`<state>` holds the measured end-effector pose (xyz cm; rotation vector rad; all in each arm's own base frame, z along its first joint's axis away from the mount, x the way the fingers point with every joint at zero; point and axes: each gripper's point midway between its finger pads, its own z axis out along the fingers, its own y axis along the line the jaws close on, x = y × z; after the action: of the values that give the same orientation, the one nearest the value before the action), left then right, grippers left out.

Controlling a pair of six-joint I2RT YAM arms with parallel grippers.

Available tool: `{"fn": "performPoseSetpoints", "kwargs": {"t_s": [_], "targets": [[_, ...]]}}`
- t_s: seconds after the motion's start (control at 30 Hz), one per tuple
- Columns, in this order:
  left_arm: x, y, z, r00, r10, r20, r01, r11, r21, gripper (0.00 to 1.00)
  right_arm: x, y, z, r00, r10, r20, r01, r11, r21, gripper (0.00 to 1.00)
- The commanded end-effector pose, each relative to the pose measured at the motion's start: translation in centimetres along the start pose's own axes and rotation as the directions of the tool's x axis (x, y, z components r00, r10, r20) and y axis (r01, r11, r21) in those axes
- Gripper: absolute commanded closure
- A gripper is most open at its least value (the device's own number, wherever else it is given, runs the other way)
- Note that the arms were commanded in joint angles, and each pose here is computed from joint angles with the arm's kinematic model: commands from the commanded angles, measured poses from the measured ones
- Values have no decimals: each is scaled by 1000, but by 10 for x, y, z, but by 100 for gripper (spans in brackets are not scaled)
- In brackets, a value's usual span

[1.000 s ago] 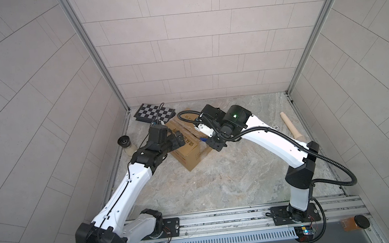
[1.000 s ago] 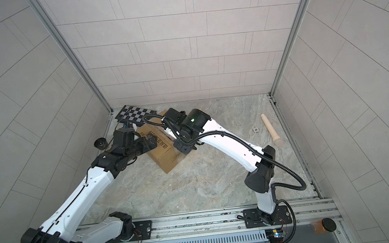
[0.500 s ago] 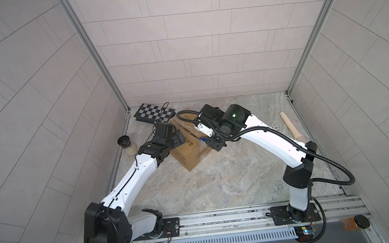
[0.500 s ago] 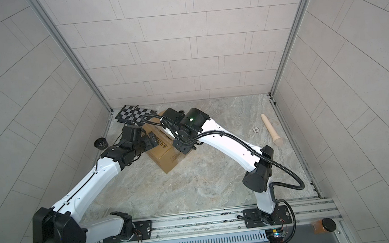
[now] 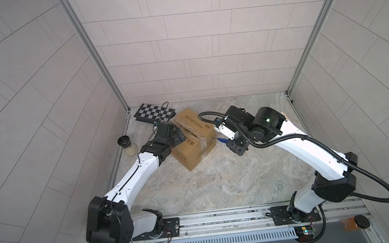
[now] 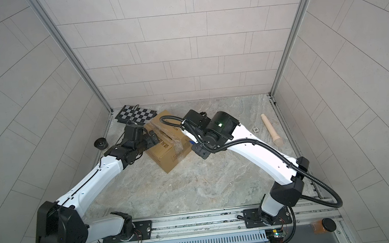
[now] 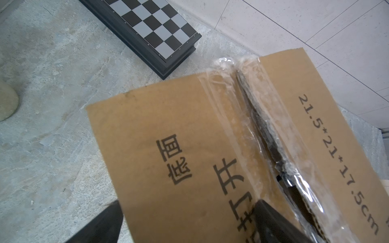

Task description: Unpack the express box

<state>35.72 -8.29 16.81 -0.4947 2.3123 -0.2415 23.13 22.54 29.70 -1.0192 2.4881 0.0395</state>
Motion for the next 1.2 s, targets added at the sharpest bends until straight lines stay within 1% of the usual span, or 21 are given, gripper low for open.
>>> {"fn": "performPoseSetpoints", "kwargs": {"t_s": [0.0, 0.13, 0.2, 0.33, 0.47, 0.53, 0.63, 0.77, 0.83, 1.03, 1.17], "targets": [[40, 37, 8, 988, 51, -147, -70, 989, -127, 0, 4, -16, -7, 995, 94, 41, -94, 995, 16, 100], [13, 1, -13, 996, 57, -66, -54, 998, 44, 0, 3, -36, -2, 970, 211, 123, -213, 977, 10, 100], [-3, -15, -30, 998, 67, -17, -65, 991, 121, 0, 5, -44, 6, 953, 272, 131, -274, 962, -2, 100], [-21, -27, -61, 996, 79, 48, -87, 977, 193, 0, 6, -52, 26, 926, 343, 160, -344, 939, -21, 100], [-17, -23, -81, 994, 77, 76, -93, 969, 231, 0, 7, -60, 46, 903, 393, 174, -392, 919, -38, 100], [-8, -21, -81, 995, 76, 66, -90, 964, 249, 0, 5, -63, 54, 894, 412, 176, -408, 911, -57, 100], [11, -25, -74, 997, 68, 23, -71, 947, 313, 0, 0, -65, 62, 890, 417, 182, -410, 909, -77, 100], [26, -36, -61, 1000, 14, -17, -6, 916, 401, 0, -13, -61, 71, 882, 428, 196, -407, 903, -139, 100], [28, -37, -54, 1000, -15, -25, 23, 912, 411, 0, -19, -57, 76, 878, 433, 203, -404, 899, -168, 100], [23, -48, -38, 999, -40, -22, 46, 897, 439, 0, -26, -45, 83, 870, 450, 203, -400, 883, -248, 100], [16, -61, -30, 998, -53, -22, 57, 878, 474, 0, -21, -43, 82, 866, 457, 205, -404, 879, -253, 100]]}}
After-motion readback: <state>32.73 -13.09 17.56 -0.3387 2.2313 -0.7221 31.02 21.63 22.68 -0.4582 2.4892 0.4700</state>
